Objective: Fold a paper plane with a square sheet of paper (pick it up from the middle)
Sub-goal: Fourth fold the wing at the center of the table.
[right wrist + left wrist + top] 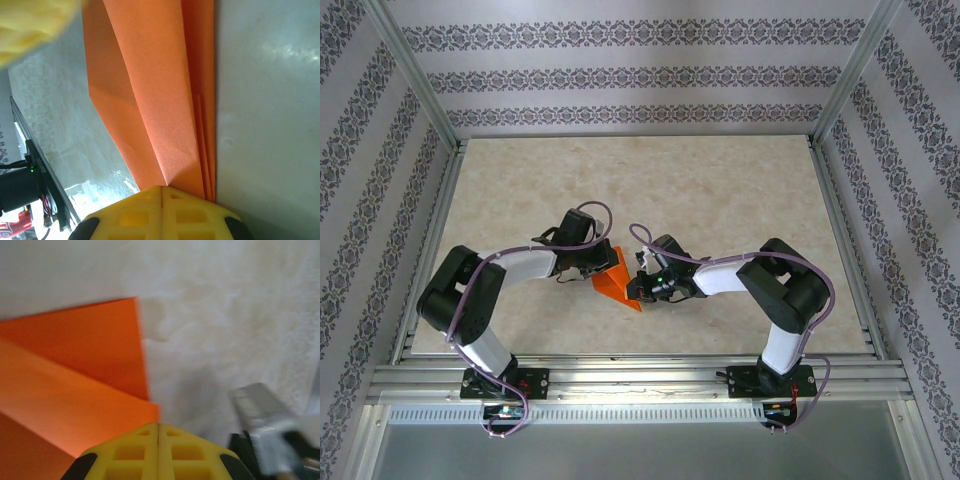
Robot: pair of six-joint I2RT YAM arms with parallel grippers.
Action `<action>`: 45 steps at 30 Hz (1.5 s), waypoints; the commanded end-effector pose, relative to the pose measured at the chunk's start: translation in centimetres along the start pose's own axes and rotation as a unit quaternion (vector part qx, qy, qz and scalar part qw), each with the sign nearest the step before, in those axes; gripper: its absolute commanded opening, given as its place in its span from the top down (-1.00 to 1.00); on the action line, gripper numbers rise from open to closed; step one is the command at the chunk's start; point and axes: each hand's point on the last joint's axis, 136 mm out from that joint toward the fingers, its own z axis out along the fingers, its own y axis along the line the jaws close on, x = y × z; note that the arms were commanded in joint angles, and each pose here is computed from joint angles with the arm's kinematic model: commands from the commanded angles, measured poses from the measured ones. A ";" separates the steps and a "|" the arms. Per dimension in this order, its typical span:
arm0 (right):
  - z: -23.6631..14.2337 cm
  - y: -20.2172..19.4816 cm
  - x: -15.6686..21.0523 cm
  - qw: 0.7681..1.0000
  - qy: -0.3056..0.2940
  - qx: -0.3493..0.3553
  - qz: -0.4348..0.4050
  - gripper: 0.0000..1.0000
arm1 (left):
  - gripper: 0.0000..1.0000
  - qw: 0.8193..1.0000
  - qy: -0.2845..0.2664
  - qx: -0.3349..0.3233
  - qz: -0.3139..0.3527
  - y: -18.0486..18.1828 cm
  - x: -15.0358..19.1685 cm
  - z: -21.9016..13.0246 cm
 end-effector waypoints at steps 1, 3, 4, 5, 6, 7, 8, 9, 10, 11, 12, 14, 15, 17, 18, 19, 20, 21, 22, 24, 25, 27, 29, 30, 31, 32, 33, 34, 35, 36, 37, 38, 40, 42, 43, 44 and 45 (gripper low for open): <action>0.3 -3.9 3.0 0.996 0.050 0.060 0.045 1.00 | 0.86 1.000 -0.005 -0.018 -0.012 1.6 0.1 0.9; 0.1 -3.4 2.8 0.996 0.050 0.055 0.043 1.00 | 0.87 0.999 0.001 -0.034 -0.014 2.6 0.5 1.4; 0.0 -3.1 2.7 0.997 0.048 0.052 0.039 1.00 | 0.88 0.999 0.002 -0.042 -0.015 3.2 0.7 1.5; -0.1 -2.9 2.5 0.997 0.046 0.051 0.038 1.00 | 0.88 0.998 0.003 -0.052 -0.019 3.8 0.8 1.6; -0.3 -2.6 2.4 0.997 0.043 0.049 0.035 1.00 | 0.88 0.998 0.003 -0.060 -0.018 4.3 0.9 1.6; -0.5 -2.2 2.1 0.998 0.040 0.047 0.034 1.00 | 0.89 0.998 0.004 -0.068 -0.018 4.6 1.1 1.6; -0.7 -1.6 1.9 0.998 0.038 0.041 0.028 1.00 | 0.89 0.997 0.006 -0.071 -0.017 4.8 1.3 1.5; -0.9 -1.0 1.6 0.999 0.034 0.035 0.024 1.00 | 0.89 0.997 0.006 -0.070 -0.016 4.9 1.3 1.5; -1.1 -0.1 1.2 0.999 0.031 0.024 0.018 1.00 | 0.89 0.997 0.007 -0.068 -0.017 4.9 1.5 1.5; -1.2 1.1 0.9 0.999 0.033 0.007 0.007 1.00 | 0.89 0.998 0.008 -0.066 -0.018 4.8 1.5 1.4; -1.2 2.2 0.6 0.999 0.035 -0.007 -0.002 1.00 | 0.89 0.998 0.008 -0.065 -0.018 4.9 1.7 1.4; -1.1 3.5 -0.1 0.999 0.031 -0.015 -0.014 1.00 | 0.89 0.998 0.006 -0.064 -0.018 4.9 1.7 1.3; -0.9 3.7 -0.5 0.999 0.030 -0.015 -0.015 1.00 | 0.89 0.998 0.005 -0.062 -0.018 4.8 1.6 1.2; -0.2 3.4 -1.3 1.000 0.028 -0.004 -0.006 1.00 | 0.89 0.998 0.004 -0.056 -0.018 4.6 1.6 1.2; 0.0 3.0 -1.7 1.000 0.023 0.002 -0.001 1.00 | 0.89 0.998 0.004 -0.055 -0.017 4.5 1.6 1.3; 0.5 2.4 -2.1 1.000 0.019 0.011 0.007 1.00 | 0.89 0.998 0.004 -0.054 -0.018 4.5 1.6 1.3; 0.8 2.1 -2.4 1.000 0.017 0.015 0.013 1.00 | 0.89 0.998 0.004 -0.053 -0.019 4.5 1.6 1.3; 1.0 2.0 -2.7 1.000 0.015 0.015 0.012 1.00 | 0.89 0.998 0.004 -0.051 -0.019 4.4 1.6 1.3; 1.4 1.7 -3.0 1.000 0.013 0.019 0.014 1.00 | 0.89 0.999 0.004 -0.050 -0.019 4.4 1.6 1.3; 2.1 1.1 -2.8 0.999 0.029 0.028 0.021 1.00 | 0.89 0.999 0.003 -0.049 -0.021 4.5 1.7 1.4; 2.4 0.5 -2.6 0.998 0.033 0.036 0.025 1.00 | 0.89 0.999 0.003 -0.049 -0.022 4.6 1.8 1.4; 2.5 -0.8 -2.0 0.998 0.037 0.049 0.034 1.00 | 0.89 0.998 0.003 -0.051 -0.025 4.8 1.8 1.5; 2.0 -1.5 -1.2 0.997 0.039 0.059 0.039 1.00 | 0.89 0.998 0.001 -0.054 -0.026 4.9 1.8 1.4; 1.8 -1.5 -0.8 0.997 0.039 0.057 0.037 1.00 | 0.89 0.998 0.000 -0.057 -0.026 5.1 1.9 1.4; 1.5 -1.5 -0.5 0.997 0.039 0.055 0.037 1.00 | 0.89 0.998 0.000 -0.062 -0.026 5.3 1.9 1.3; 1.2 -1.4 -0.3 0.997 0.039 0.052 0.036 1.00 | 0.89 0.998 -0.002 -0.065 -0.025 5.4 1.9 1.3; 0.9 -1.2 0.0 0.998 0.040 0.047 0.033 0.99 | 0.89 0.997 -0.002 -0.067 -0.025 5.5 1.9 1.3; 0.7 -1.1 0.2 0.998 0.039 0.044 0.031 0.98 | 0.90 0.997 -0.002 -0.067 -0.026 5.5 1.8 1.3; 0.5 -1.0 0.4 0.998 0.040 0.042 0.030 0.98 | 0.90 0.997 -0.002 -0.069 -0.027 5.7 1.8 1.3; 0.2 -1.1 0.7 0.998 0.040 0.041 0.029 0.97 | 0.90 0.997 -0.002 -0.070 -0.028 5.7 1.8 1.3; 0.0 -1.2 1.0 0.998 0.041 0.042 0.028 0.97 | 0.90 0.997 -0.001 -0.072 -0.029 5.9 1.8 1.3; -0.1 -1.3 1.4 0.998 0.044 0.042 0.027 0.97 | 0.91 0.997 -0.002 -0.072 -0.027 5.9 1.7 1.2; -0.5 -1.8 2.1 0.997 0.047 0.046 0.026 0.97 | 0.91 0.997 -0.003 -0.075 -0.029 6.0 1.7 1.2; -0.9 -2.3 3.0 0.997 0.049 0.051 0.027 0.95 | 0.91 0.997 -0.003 -0.075 -0.029 6.0 1.7 1.1; -1.1 -2.5 3.3 0.997 0.051 0.051 0.026 0.95 | 0.91 0.997 -0.003 -0.075 -0.030 6.1 1.7 1.1; -1.3 -2.7 3.7 0.997 0.052 0.053 0.025 0.95 | 0.91 0.997 -0.004 -0.074 -0.029 6.0 1.7 1.1; -1.6 -3.0 4.0 0.997 0.051 0.056 0.026 0.95 | 0.91 0.997 -0.005 -0.074 -0.030 6.0 1.6 1.1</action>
